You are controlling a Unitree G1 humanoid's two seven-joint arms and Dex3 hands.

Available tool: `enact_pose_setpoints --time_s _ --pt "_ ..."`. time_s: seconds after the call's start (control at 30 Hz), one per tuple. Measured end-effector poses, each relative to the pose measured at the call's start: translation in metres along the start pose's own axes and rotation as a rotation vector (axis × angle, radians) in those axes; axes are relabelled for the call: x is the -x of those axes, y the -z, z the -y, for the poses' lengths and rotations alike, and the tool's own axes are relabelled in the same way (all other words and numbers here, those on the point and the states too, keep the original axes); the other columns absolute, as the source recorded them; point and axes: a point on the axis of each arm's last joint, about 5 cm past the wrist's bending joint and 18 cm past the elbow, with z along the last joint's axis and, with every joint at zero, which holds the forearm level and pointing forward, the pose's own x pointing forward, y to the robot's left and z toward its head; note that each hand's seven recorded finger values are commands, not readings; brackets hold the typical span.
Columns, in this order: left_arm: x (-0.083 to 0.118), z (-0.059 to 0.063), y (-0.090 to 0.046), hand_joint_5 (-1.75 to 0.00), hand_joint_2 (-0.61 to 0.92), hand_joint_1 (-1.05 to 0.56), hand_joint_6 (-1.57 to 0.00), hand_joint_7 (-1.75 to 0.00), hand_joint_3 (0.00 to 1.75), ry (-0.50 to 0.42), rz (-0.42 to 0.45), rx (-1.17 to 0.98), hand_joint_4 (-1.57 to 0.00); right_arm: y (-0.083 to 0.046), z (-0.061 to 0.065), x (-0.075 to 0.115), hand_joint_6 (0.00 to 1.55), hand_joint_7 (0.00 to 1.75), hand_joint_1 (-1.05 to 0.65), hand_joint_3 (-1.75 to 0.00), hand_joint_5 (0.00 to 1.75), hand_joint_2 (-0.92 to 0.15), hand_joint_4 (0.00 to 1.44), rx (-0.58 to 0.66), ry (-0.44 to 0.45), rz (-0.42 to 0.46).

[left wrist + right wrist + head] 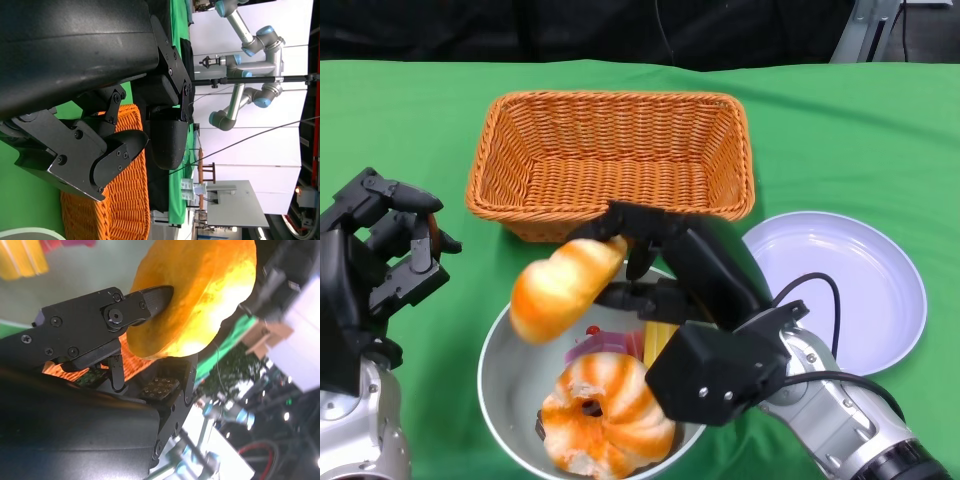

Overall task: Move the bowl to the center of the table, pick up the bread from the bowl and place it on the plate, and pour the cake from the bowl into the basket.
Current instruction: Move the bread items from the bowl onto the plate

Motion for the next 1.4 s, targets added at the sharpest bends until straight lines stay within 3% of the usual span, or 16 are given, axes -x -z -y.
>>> enact_pose_setpoints --time_s 0.23,0.47,0.6,0.9,1.17,1.4 --pt "-0.001 -0.002 0.001 -1.55 0.49 -0.03 -0.85 -1.27 1.16 0.006 -0.007 -0.003 -0.84 -0.007 0.02 -0.004 0.79 0.98 -0.34 -0.15 1.71 -0.92 0.71 -0.042 0.109 -0.003" --pt "-0.001 -0.004 0.001 -1.54 0.49 -0.03 -0.85 -1.27 1.16 0.009 -0.009 -0.014 -0.84 -0.006 0.045 0.008 0.77 1.06 -0.37 -0.16 1.75 -0.92 0.79 -0.083 0.179 -0.083" --pt "-0.002 -0.004 0.0 -1.54 0.5 -0.03 -0.85 -1.26 1.17 0.03 -0.002 -0.004 -0.84 -0.009 0.061 0.019 0.79 1.07 -0.36 -0.15 1.75 -0.92 0.83 -0.093 0.254 -0.13" --pt "-0.003 -0.007 -0.001 -1.54 0.51 -0.03 -0.84 -1.26 1.14 0.046 0.006 -0.009 -0.84 -0.006 0.101 0.06 0.76 1.13 -0.3 -0.18 1.7 -0.92 0.75 -0.128 0.368 -0.221" --pt "-0.003 -0.011 -0.002 -1.56 0.52 -0.02 -0.83 -1.28 1.13 0.049 0.007 -0.02 -0.82 0.003 0.12 0.091 0.76 1.2 -0.28 -0.2 1.69 -0.91 0.74 -0.16 0.448 -0.334" --pt "-0.003 -0.011 -0.002 -1.56 0.52 -0.01 -0.82 -1.3 1.15 0.058 0.001 -0.025 -0.82 0.007 0.123 0.104 0.73 1.19 -0.24 -0.23 1.73 -0.92 0.69 -0.191 0.423 -0.435"
